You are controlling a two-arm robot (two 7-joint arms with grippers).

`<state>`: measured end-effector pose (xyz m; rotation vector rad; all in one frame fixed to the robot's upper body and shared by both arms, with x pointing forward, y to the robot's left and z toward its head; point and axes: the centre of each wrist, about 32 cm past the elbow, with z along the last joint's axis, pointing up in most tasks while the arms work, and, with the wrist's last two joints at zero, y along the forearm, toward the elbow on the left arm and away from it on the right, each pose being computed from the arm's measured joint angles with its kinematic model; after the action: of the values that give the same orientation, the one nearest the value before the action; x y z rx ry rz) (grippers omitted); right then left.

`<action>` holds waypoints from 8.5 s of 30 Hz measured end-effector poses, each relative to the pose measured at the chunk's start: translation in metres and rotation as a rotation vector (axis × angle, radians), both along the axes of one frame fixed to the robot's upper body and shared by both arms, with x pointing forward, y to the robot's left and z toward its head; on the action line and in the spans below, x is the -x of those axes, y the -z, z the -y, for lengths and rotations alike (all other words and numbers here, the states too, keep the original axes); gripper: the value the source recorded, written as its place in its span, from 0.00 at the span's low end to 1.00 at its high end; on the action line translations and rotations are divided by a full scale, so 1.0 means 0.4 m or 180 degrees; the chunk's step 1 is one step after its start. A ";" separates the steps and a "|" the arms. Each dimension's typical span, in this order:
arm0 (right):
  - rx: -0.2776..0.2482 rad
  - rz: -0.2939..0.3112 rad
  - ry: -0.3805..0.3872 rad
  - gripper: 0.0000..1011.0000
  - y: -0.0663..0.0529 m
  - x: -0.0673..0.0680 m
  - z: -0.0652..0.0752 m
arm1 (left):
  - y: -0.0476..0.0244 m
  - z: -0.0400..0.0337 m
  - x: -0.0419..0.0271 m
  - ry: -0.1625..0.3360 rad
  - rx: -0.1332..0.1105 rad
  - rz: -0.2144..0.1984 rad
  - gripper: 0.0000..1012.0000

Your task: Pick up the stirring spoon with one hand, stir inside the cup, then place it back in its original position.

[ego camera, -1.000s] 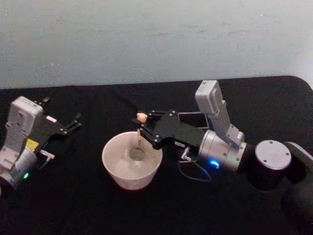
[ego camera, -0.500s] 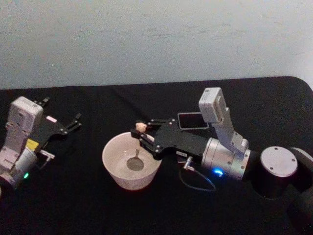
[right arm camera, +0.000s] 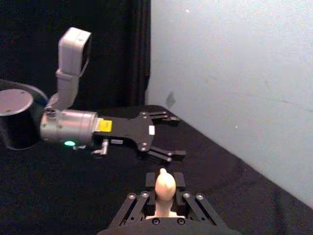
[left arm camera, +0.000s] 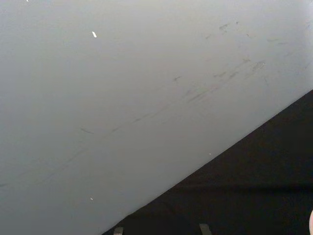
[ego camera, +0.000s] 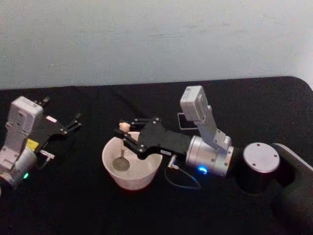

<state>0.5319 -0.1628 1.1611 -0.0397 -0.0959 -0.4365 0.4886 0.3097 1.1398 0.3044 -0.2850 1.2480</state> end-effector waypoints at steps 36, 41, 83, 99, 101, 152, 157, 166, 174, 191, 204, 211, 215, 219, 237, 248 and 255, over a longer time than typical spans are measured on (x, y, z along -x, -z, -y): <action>0.0034 0.0003 0.0072 0.21 -0.008 0.028 0.069 | 0.000 0.000 0.000 0.0000 0.0000 0.0000 0.99; 0.0045 0.0001 -0.0022 0.21 -0.007 0.026 0.043 | 0.000 0.000 0.000 0.0000 0.0000 0.0000 0.99; 0.0055 0.0065 0.0141 0.21 -0.019 0.022 0.087 | 0.000 0.000 0.000 0.0000 0.0000 0.0000 0.99; 0.0062 0.0028 -0.0080 0.21 -0.011 0.023 0.030 | 0.000 0.000 0.000 0.0000 0.0000 0.0000 0.99; 0.0056 0.0028 -0.0068 0.21 -0.010 0.019 0.027 | 0.000 0.000 0.000 0.0000 0.0000 0.0000 0.99; 0.0078 0.0028 -0.0102 0.21 -0.023 0.040 0.065 | 0.000 0.000 0.000 0.0000 0.0000 0.0000 0.99; 0.0062 0.0028 -0.0117 0.21 -0.024 0.026 0.049 | 0.000 0.000 0.000 0.0000 0.0000 0.0000 0.99; 0.0058 0.0054 -0.0014 0.21 -0.021 -0.013 0.027 | 0.000 0.000 0.000 0.0000 0.0000 0.0000 0.99; 0.0057 0.0099 0.0117 0.21 -0.025 -0.027 0.042 | 0.000 0.000 0.000 0.0000 0.0000 0.0000 0.99; 0.0032 0.0157 0.0178 0.21 -0.039 -0.016 0.069 | 0.000 0.000 0.000 0.0000 0.0000 0.0000 0.99; -0.0149 0.0539 0.0229 0.21 -0.151 -0.001 0.113 | 0.000 0.000 0.000 0.0000 0.0000 0.0000 0.99; -0.0197 0.0735 0.0334 0.21 -0.208 0.009 0.161 | 0.000 0.000 0.000 0.0000 0.0000 0.0000 0.99; -0.0182 0.0811 0.0398 0.21 -0.228 0.015 0.196 | 0.000 0.000 0.000 0.0000 0.0000 0.0000 0.99; -0.0147 0.0842 0.0464 0.21 -0.239 0.023 0.234 | 0.000 0.000 0.000 0.0000 0.0000 0.0000 0.99; 0.0023 0.0605 0.0631 0.21 -0.188 0.030 0.313 | 0.000 0.000 0.000 0.0000 0.0000 0.0000 0.99; 0.0038 0.0328 0.0614 0.21 -0.136 0.012 0.311 | 0.000 0.000 0.000 0.0000 0.0000 0.0000 0.99; 0.0059 0.0015 0.0631 0.21 -0.090 0.001 0.308 | 0.000 0.000 0.000 0.0000 0.0000 0.0000 0.99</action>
<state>0.5316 -0.2858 1.1970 -0.0667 -0.1011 -0.6339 0.4886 0.3097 1.1398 0.3045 -0.2850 1.2480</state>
